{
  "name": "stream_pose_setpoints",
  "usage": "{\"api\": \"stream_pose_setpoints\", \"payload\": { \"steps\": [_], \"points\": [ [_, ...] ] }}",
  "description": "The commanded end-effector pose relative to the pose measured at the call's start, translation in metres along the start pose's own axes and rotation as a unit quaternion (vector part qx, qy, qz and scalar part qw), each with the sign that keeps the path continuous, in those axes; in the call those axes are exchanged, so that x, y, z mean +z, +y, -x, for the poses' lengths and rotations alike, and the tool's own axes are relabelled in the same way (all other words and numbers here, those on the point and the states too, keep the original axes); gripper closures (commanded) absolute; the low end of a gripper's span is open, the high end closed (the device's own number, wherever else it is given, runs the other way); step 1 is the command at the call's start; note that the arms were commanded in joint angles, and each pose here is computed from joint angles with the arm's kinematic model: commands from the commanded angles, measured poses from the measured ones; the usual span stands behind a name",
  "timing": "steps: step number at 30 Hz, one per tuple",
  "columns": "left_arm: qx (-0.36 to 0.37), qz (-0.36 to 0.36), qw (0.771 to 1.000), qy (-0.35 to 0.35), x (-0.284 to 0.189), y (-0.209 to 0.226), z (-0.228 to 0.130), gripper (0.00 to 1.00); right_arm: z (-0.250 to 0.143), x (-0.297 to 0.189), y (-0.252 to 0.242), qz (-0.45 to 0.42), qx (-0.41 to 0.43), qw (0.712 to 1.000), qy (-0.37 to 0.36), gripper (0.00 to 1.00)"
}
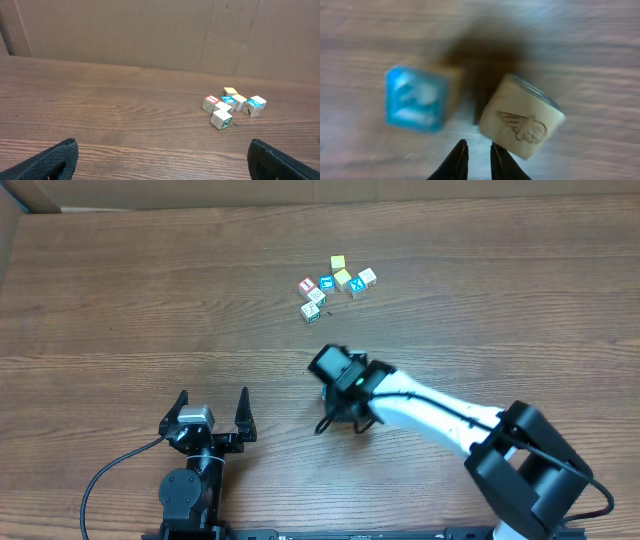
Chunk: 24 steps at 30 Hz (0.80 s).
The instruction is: Flip 3 blocks
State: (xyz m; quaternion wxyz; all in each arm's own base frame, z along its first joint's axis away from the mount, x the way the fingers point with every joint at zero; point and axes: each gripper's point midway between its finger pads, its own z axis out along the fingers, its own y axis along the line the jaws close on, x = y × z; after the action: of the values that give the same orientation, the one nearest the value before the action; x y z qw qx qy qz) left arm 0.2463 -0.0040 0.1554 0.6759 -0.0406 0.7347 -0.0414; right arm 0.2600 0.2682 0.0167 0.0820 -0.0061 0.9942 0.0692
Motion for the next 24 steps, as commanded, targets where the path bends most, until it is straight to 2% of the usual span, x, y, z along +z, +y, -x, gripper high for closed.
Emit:
{"api": "stream_pose_setpoints", "payload": {
  "steps": [1, 8, 13, 17, 21, 22, 23, 24],
  "points": [
    [0.011, -0.008, 1.000, -0.003, 0.000, -0.003, 0.000, 0.00, 0.014, -0.006, -0.001, 0.027, 0.030, 0.999, 0.010, 0.82],
    [0.011, -0.008, 1.000, -0.003, 0.000, -0.003, 0.000, 0.00, 0.028, -0.027, 0.012, 0.086, -0.004, 0.996, 0.033, 0.77],
    [0.011, -0.007, 1.000, -0.003, 0.000, -0.003, 0.000, 0.00, 0.048, -0.057, 0.018, 0.089, -0.020, 0.996, 0.006, 0.75],
    [0.011, -0.008, 1.000, -0.003, 0.000, -0.003, 0.000, 0.00, 0.073, -0.060, -0.011, 0.041, 0.013, 0.999, -0.030, 0.75],
    [0.011, -0.008, 1.000, -0.003, 0.000, -0.003, 0.000, 0.00, 0.078, -0.052, -0.036, 0.029, 0.061, 0.997, -0.021, 0.75],
    [0.011, -0.008, 1.000, -0.003, 0.000, -0.003, 0.000, 0.00, 0.076, -0.050, -0.039, 0.029, 0.064, 0.997, -0.017, 0.66],
    [0.011, -0.007, 1.000, -0.003, 0.000, -0.003, 0.000, 0.00, 0.074, -0.047, -0.041, 0.030, 0.067, 0.997, -0.011, 0.52],
    [0.011, -0.007, 1.000, -0.003, 0.000, -0.003, 0.000, 0.00, 0.071, -0.044, -0.042, 0.030, 0.067, 0.997, -0.007, 0.46]
  ]
}}
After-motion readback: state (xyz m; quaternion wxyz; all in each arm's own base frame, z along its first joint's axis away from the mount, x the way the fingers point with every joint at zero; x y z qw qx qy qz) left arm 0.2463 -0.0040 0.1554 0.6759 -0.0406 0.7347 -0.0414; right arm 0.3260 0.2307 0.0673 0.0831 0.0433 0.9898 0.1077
